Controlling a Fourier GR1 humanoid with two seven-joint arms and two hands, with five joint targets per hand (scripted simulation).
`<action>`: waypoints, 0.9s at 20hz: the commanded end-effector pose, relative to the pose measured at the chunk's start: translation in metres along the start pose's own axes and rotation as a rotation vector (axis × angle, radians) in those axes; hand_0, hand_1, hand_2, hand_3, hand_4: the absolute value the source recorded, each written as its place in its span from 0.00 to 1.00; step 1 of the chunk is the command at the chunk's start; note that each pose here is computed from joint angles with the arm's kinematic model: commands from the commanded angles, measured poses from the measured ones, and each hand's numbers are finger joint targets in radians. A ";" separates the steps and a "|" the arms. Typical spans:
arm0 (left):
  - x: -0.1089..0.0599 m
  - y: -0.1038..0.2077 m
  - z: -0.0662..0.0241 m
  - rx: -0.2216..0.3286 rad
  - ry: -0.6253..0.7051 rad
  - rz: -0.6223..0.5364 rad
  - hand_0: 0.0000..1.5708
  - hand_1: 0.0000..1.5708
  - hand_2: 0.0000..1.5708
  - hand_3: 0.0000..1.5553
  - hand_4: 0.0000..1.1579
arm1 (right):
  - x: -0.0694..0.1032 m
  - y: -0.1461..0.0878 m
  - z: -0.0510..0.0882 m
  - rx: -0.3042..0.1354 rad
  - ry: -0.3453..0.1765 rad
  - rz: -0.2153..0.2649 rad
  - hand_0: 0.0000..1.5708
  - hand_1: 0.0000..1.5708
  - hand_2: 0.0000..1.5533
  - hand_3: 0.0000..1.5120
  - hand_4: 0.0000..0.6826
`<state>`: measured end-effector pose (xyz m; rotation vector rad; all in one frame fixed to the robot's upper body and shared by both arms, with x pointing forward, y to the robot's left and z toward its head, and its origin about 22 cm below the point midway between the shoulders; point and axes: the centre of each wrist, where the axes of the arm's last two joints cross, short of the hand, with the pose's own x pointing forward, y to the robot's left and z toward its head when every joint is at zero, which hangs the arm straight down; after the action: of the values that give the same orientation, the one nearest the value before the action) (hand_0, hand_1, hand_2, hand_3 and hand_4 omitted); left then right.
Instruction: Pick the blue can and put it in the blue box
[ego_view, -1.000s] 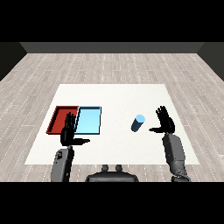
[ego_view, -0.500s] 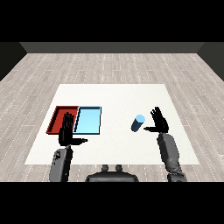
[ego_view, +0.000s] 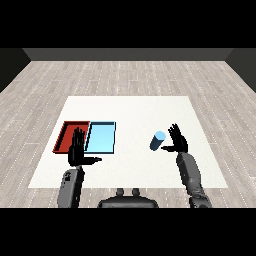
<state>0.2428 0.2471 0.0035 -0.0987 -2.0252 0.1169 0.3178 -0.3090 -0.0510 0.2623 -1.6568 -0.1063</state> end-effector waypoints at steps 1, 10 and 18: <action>0.013 0.006 -0.0007 -0.011 0.005 -0.012 0.00 0.00 0.00 0.00 0.00 | -0.007 0.004 -0.006 -0.005 0.022 -0.002 0.00 0.00 0.00 0.00 0.00; -0.005 0.010 0.0059 0.000 -0.002 -0.013 0.00 0.00 0.00 0.00 0.00 | -0.030 0.016 -0.003 0.022 0.051 -0.028 0.00 0.00 0.00 0.00 0.00; -0.002 0.003 0.0020 -0.007 -0.013 -0.014 0.00 0.00 0.00 0.00 0.00 | -0.022 0.025 -0.021 0.036 0.050 -0.014 0.00 0.00 0.00 0.00 0.00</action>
<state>0.2381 0.2542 0.0053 -0.0891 -2.0394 0.1096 0.3306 -0.2760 -0.0655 0.2990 -1.6170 -0.0815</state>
